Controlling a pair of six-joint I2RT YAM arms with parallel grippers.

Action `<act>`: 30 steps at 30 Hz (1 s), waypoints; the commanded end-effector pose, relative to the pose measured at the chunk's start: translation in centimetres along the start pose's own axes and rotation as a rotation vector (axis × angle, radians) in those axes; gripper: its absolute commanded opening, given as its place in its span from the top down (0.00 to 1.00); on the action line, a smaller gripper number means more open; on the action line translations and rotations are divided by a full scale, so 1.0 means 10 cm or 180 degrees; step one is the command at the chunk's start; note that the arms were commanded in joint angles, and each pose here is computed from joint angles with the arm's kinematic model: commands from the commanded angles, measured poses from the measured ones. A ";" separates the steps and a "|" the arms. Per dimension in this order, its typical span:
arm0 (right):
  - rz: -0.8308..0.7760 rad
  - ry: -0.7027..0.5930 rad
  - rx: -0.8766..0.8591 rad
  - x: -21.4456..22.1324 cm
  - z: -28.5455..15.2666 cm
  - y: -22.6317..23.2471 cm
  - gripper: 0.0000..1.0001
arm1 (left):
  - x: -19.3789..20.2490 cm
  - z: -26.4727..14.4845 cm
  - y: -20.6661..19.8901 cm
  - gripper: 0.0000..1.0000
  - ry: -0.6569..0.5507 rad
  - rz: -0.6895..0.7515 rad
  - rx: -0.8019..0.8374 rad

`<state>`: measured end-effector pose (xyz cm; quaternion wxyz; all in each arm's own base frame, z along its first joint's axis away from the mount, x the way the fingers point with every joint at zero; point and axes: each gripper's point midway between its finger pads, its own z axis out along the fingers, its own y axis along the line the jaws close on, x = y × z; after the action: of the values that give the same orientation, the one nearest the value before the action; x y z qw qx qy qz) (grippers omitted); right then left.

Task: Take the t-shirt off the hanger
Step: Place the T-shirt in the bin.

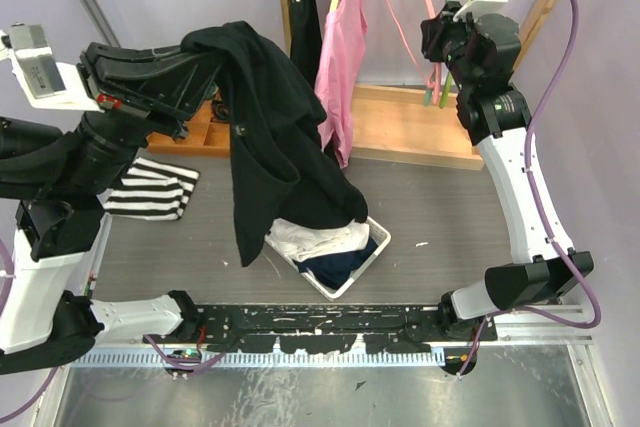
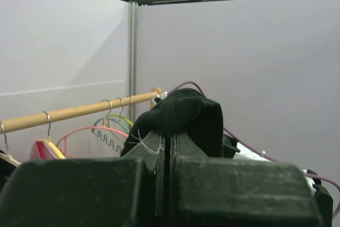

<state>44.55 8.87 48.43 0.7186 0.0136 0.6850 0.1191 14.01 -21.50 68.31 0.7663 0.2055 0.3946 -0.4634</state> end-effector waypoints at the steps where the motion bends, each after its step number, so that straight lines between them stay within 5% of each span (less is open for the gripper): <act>1: 0.0079 -0.0405 -0.0116 -0.46 -0.22 0.09 0.77 | -0.34 -0.05 0.05 1.00 -0.0261 0.0178 -0.0118; 6: 0.0080 -0.0456 -0.0087 -0.51 -0.37 0.07 0.54 | -0.41 -0.07 0.07 1.00 -0.0279 0.0224 -0.0150; 12: 0.0070 -0.0494 -0.0077 -0.58 -0.56 0.07 0.40 | -0.16 -0.01 0.10 1.00 -0.0087 0.0183 -0.0167; 30: 0.0073 -0.0683 -0.0215 -0.82 -1.27 0.13 0.35 | 1.00 0.13 0.21 1.00 0.0647 -0.0174 -0.0231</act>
<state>33.96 6.82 54.03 0.7679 0.0172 0.6257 0.1361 19.15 -27.16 61.38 0.7170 0.2226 0.4959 -0.4364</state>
